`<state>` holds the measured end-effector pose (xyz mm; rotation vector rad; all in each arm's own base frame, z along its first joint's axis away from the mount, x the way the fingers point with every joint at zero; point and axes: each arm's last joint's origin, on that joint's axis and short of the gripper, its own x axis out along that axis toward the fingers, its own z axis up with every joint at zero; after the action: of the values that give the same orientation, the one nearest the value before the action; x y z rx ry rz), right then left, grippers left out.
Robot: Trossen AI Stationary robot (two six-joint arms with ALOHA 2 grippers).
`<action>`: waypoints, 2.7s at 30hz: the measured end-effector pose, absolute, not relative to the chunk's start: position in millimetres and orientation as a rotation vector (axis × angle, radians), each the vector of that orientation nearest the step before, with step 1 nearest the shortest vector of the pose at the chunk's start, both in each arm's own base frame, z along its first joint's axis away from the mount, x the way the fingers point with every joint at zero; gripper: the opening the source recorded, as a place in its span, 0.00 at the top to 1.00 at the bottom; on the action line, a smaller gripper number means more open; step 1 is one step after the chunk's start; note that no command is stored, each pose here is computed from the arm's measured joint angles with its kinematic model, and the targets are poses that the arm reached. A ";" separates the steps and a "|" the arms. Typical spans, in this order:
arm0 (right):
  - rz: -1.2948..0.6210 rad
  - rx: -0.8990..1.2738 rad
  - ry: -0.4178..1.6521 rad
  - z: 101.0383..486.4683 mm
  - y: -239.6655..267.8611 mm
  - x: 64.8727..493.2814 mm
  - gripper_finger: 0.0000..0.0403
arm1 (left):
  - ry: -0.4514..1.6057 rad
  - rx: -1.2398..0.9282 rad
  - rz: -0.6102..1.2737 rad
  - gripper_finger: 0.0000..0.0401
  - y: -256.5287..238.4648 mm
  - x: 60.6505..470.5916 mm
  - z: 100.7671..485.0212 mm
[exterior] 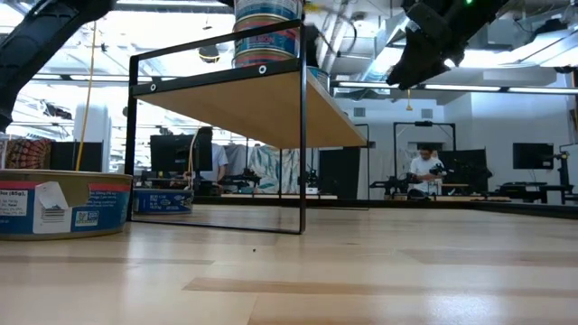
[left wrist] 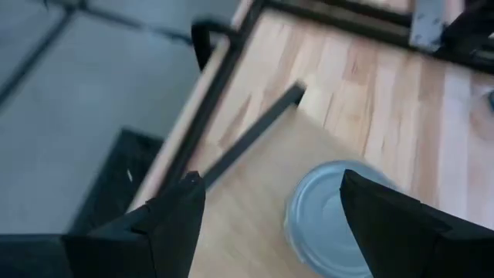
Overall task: Stack canned seafood by type on shelf
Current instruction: Put the green white tuna can on the shelf, then stack the blue pink tuna can on top of the blue pink tuna can on the shelf
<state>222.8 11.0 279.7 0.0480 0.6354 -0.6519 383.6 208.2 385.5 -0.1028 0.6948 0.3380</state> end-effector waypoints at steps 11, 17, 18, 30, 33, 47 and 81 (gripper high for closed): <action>-0.645 0.046 0.700 257.7 10.6 215.7 0.29 | 0.478 0.218 0.330 0.28 131.7 352.3 467.5; -0.582 0.030 0.692 258.1 24.3 215.5 0.29 | 0.463 0.316 0.293 0.28 67.3 331.2 479.4; -0.567 0.027 0.686 258.3 27.5 216.1 0.29 | 0.465 0.322 0.275 0.28 55.7 327.6 478.7; -0.380 0.041 0.597 261.6 64.5 222.0 0.29 | 0.633 0.281 0.197 0.28 -68.5 263.6 408.7; -0.377 0.043 0.592 259.5 66.6 225.4 0.29 | 0.695 0.219 0.203 0.28 -92.4 237.4 392.2; -0.411 0.280 0.535 258.8 58.4 237.3 0.29 | 0.979 -0.168 0.038 0.28 -193.5 168.9 301.6; -0.283 0.322 0.458 265.4 86.7 236.3 0.29 | 0.589 0.380 0.208 0.28 -242.2 258.3 201.1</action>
<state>236.3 86.7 265.4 0.3224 0.4581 -0.2833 258.3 -242.2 201.1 0.3803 0.5893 0.2076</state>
